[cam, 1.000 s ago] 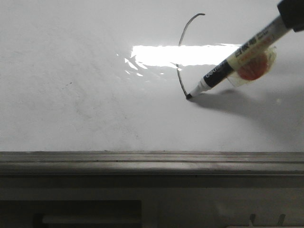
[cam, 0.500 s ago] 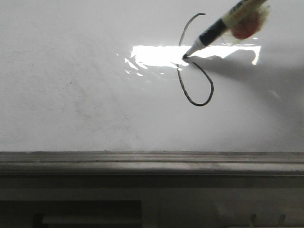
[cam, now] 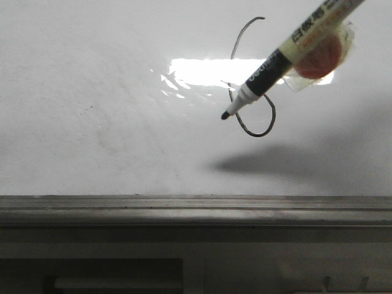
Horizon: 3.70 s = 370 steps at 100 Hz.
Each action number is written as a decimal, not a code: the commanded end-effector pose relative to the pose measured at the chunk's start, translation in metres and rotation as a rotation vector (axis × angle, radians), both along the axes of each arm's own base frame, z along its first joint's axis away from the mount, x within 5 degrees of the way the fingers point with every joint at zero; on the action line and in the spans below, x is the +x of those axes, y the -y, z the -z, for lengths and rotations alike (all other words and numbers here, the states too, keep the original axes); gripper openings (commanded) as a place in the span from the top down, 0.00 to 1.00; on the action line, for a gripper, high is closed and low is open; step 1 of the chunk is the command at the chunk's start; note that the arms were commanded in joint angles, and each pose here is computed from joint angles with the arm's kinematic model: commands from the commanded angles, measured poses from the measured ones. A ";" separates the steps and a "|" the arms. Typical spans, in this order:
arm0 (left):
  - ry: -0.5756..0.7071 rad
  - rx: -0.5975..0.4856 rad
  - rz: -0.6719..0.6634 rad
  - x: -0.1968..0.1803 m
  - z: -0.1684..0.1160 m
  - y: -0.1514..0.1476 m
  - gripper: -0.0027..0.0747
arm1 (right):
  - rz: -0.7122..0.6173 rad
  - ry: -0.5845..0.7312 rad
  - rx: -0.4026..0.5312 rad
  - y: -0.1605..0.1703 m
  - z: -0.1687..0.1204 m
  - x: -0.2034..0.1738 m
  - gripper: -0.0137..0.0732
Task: Write number 6 on whiteboard
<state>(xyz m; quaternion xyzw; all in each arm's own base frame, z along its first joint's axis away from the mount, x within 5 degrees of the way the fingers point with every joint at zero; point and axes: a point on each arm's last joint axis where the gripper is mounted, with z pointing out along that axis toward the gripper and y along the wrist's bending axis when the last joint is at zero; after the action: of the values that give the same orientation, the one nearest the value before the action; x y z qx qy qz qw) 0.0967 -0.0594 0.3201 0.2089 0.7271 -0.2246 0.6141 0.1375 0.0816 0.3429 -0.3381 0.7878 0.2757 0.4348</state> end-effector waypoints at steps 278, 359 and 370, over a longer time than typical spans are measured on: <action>-0.303 -0.261 -0.103 0.045 0.020 0.059 0.99 | 0.213 0.035 -0.009 0.017 -0.012 -0.014 0.36; -0.361 -0.182 -0.178 0.068 0.037 0.075 0.99 | 0.230 0.021 -0.009 0.017 -0.003 -0.012 0.36; -0.361 -0.182 -0.178 0.068 0.037 0.075 0.99 | 0.230 0.021 -0.009 0.017 -0.003 -0.012 0.36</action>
<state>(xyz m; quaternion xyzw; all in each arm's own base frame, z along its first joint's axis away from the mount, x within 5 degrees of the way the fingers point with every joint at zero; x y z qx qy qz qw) 0.1607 -0.1354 0.2701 0.0570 0.8298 -0.2678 0.4862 0.1234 0.0646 0.3337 -0.2694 0.8323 0.2110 0.4361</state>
